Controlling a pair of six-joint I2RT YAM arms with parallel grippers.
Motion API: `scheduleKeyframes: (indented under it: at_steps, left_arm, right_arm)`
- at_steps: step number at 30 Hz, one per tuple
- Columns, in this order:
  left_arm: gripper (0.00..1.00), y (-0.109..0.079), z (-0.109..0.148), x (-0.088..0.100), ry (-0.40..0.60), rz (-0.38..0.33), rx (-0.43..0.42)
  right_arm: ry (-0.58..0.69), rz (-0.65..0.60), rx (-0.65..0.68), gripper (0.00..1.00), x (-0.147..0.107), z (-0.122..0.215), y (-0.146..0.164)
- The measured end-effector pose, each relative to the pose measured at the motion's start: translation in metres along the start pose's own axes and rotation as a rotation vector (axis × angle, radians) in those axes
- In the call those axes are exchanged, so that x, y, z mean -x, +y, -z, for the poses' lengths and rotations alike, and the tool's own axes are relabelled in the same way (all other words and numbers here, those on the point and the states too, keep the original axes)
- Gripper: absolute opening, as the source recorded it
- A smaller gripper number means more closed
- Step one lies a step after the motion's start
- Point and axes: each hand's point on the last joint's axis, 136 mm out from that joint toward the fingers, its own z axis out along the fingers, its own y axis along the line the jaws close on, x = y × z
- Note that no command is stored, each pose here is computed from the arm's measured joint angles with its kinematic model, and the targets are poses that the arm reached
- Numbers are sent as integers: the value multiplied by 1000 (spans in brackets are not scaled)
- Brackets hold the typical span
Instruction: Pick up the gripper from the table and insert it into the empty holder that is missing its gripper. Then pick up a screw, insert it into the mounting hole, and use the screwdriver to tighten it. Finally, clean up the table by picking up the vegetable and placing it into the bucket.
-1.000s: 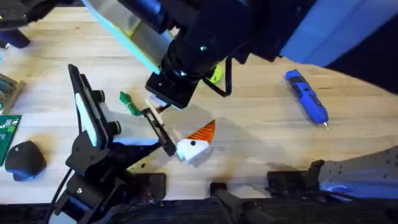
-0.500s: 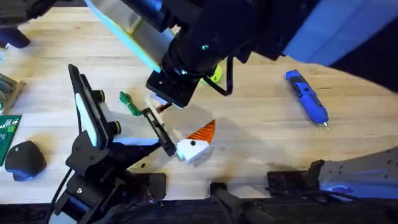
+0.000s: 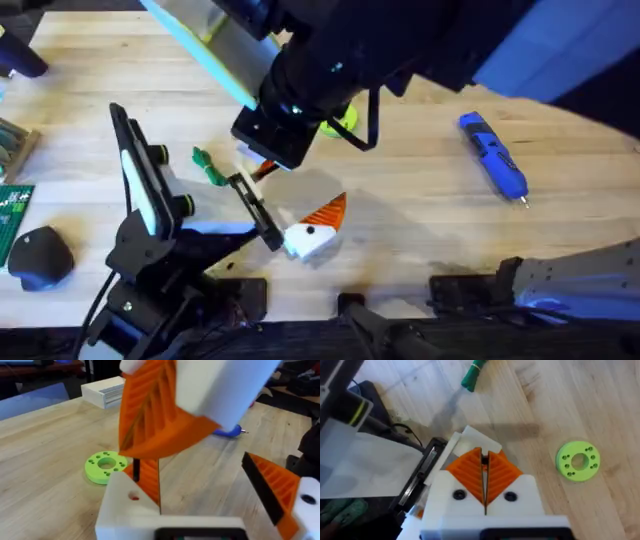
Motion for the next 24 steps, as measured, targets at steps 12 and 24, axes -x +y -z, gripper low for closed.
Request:
scheduleKeyframes:
  at_steps: [12, 24]
  left_arm:
    - [986, 0, 0, 0, 0, 0, 0]
    - [986, 0, 0, 0, 0, 1, 0]
  right_arm:
    - [-1, -7, 0, 4, 0, 0, 0]
    - [18, -12, 4, 4, 0, -11, 1]
